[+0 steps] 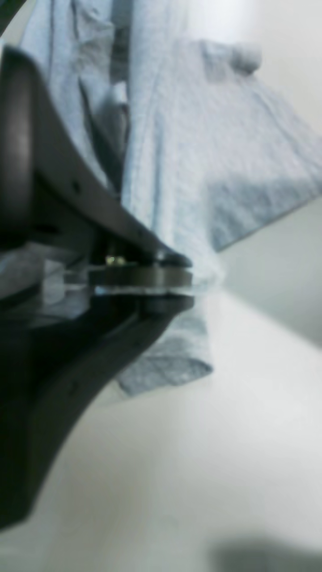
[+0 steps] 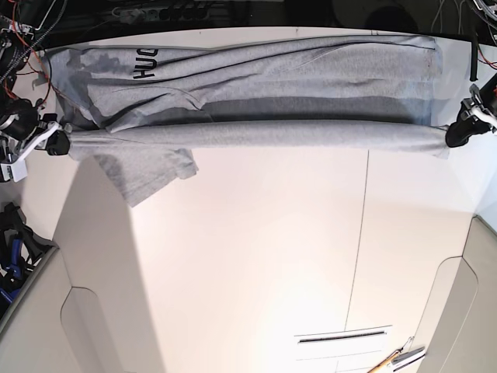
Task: Fold the T-shirt properly
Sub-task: 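Lift the pinched edge and fold it over toward the lettered edge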
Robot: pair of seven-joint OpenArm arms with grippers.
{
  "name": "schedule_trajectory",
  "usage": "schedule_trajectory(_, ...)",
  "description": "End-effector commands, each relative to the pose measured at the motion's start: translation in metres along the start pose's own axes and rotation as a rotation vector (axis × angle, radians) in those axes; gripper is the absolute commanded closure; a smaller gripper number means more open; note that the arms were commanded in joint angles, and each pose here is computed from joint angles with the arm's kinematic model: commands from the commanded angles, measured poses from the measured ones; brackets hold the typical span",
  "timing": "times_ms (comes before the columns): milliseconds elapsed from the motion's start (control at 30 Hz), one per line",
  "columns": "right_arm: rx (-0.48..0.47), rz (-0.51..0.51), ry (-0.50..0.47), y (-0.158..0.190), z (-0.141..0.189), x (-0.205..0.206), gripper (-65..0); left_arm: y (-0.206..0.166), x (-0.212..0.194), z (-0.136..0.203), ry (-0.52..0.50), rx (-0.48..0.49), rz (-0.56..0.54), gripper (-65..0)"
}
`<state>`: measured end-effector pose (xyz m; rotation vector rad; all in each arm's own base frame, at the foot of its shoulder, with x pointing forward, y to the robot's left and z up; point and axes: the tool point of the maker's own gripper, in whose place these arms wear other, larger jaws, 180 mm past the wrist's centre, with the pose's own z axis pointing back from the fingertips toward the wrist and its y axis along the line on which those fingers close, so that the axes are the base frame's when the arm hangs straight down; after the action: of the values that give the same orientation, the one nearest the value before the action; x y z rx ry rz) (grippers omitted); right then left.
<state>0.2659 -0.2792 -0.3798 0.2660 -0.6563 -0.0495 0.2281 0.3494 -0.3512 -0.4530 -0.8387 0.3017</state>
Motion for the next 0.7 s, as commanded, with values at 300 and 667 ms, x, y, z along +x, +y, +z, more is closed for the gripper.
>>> schedule_trajectory(300, -0.019, 0.024, 0.018, -0.006, 0.008, 0.005, 0.0, -0.005, -0.007, 0.015, 0.036, -0.043, 0.021, 0.0)
schedule_trajectory(667, -0.019, 0.024, 0.032, -0.006, 0.008, 0.002, 0.0, -0.003, -0.024, 0.018, 0.109, -0.038, 0.028, 0.0)
